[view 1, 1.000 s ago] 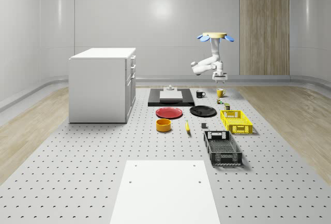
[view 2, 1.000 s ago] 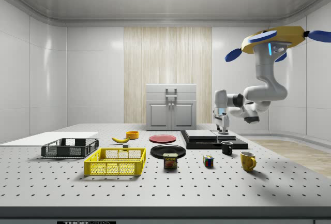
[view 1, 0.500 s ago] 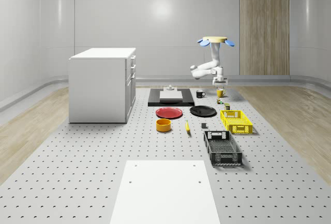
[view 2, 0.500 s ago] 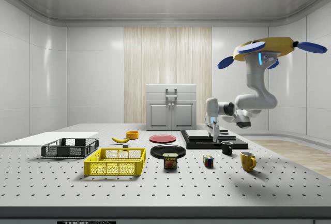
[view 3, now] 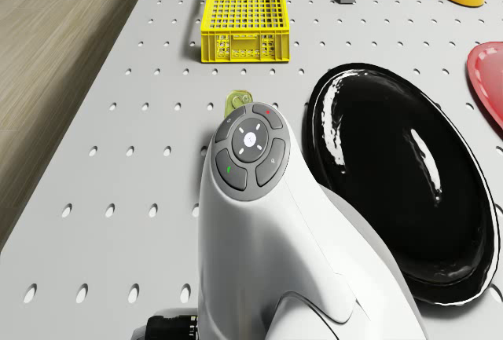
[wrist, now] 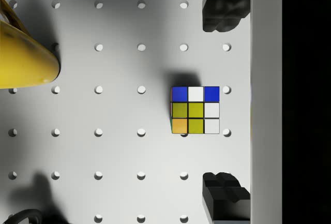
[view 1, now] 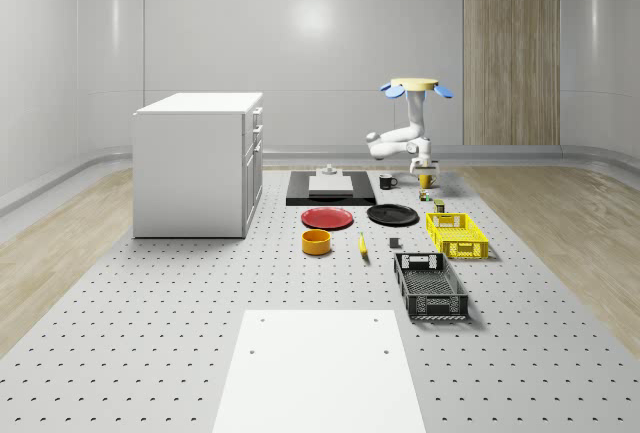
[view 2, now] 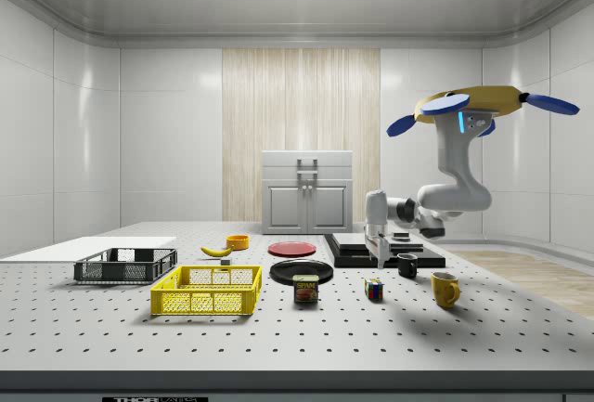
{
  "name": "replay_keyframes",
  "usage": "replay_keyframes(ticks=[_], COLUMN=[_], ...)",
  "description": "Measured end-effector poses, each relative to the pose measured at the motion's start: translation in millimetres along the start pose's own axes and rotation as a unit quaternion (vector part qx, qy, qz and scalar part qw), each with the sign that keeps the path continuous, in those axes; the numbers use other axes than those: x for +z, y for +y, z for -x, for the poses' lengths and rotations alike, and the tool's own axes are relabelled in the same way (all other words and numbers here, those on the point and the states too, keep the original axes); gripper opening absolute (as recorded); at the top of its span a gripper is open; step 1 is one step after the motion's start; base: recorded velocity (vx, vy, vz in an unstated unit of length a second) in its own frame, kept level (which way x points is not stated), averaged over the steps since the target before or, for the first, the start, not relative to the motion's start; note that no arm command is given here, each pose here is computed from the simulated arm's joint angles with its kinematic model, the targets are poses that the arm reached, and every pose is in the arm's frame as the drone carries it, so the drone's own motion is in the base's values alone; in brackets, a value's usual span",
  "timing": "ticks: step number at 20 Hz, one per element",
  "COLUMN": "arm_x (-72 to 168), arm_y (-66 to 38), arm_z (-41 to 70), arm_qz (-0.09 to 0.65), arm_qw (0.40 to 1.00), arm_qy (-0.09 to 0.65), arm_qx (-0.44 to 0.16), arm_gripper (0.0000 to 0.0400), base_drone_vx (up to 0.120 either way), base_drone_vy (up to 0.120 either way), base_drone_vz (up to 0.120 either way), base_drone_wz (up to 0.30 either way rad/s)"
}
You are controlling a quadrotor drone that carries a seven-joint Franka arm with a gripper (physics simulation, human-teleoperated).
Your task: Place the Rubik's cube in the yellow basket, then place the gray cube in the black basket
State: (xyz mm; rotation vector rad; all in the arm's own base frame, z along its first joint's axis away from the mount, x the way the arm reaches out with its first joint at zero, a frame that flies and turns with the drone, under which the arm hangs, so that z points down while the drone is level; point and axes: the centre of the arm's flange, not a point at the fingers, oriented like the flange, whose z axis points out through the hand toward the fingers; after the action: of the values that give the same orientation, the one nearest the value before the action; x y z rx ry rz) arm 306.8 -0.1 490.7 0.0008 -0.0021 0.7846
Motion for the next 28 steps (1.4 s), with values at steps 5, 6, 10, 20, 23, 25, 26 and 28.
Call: replay_keyframes(ticks=[5,6,10,20,23,25,26,28], arm_x=[0.0,0.0,1.2,32.0,37.6,39.8,40.6,41.8], arm_y=[0.0,0.0,0.0,0.0,-1.6,-5.2,-6.8,-9.3], arm_z=[0.0,0.0,0.0,-0.1,-1.8,-5.4,-7.1,-9.6], arm_qz=[0.000,0.000,0.000,0.000,0.000,0.000,0.000,0.000], arm_qw=[1.000,1.000,1.000,1.000,1.000,1.000,1.000,1.000], arm_qy=[0.000,0.000,0.000,0.000,0.000,0.000,0.000,0.000], arm_qx=[0.000,0.000,0.000,0.000,0.000,0.000,0.000,0.000], arm_gripper=[0.0400,0.0400,0.0400,0.0400,0.0400,0.0400,0.0400,0.0400], base_drone_vx=[0.000,0.000,0.000,0.000,0.000,0.000,0.000,0.000], base_drone_vy=[-0.032,0.000,0.000,0.000,0.000,0.000,0.000,0.000], base_drone_vz=[-0.120,-0.120,-0.040,0.000,0.000,0.000,0.000,0.000], base_drone_wz=[0.000,0.000,0.000,0.000,0.000,0.000,0.000,0.000])
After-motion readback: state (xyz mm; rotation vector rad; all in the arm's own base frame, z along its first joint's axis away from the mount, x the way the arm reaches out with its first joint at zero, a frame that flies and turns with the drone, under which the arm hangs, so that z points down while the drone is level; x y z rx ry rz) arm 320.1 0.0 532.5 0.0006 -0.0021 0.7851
